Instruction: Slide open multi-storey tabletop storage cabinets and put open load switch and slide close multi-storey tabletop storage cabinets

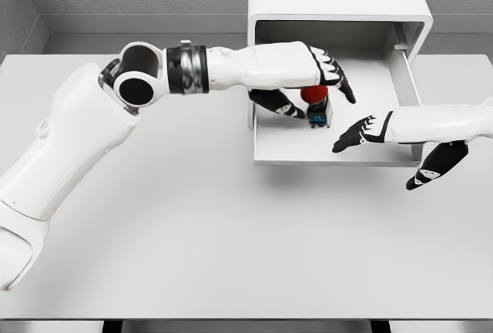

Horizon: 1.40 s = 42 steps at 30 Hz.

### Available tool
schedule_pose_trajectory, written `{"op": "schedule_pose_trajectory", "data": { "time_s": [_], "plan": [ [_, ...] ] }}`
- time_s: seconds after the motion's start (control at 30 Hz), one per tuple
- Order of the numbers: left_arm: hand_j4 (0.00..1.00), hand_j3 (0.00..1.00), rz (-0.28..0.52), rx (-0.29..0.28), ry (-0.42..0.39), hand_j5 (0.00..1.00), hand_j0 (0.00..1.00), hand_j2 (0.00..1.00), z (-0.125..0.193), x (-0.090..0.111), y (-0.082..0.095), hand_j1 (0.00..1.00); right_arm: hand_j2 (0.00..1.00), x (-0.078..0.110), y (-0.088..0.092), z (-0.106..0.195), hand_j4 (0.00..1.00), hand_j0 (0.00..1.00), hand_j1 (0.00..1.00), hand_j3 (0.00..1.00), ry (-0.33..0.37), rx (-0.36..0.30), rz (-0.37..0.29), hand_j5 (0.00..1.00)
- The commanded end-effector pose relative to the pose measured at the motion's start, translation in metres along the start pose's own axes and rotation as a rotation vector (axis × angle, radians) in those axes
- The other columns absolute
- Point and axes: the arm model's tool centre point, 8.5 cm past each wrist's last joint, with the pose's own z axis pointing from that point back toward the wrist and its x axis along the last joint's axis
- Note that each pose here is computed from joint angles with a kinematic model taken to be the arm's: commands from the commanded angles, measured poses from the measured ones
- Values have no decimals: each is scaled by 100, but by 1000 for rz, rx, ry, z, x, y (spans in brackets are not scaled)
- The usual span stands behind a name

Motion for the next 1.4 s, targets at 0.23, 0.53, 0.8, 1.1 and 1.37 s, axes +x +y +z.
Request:
{"op": "schedule_pose_trajectory", "data": {
  "time_s": [0.23,0.53,0.8,1.1,1.37],
  "plan": [
    [100,100,5,60,-76,100,100,100,6,19,22,100,100,0,-1,2,100,100,100,100,2,-7,-5,100],
    [100,100,6,76,-114,100,100,100,108,57,55,100,100,-1,1,7,100,100,100,100,16,-10,-9,100],
    [100,100,81,-61,145,100,100,100,218,52,25,100,100,0,0,2,100,100,100,100,3,-7,-6,100],
    [100,100,73,-73,182,100,100,100,231,53,30,100,100,3,-3,-11,100,100,100,100,-26,7,11,100],
    [100,100,80,-75,175,100,100,100,229,52,27,100,100,1,-2,-22,100,100,100,100,-11,56,79,100]
  ]
}}
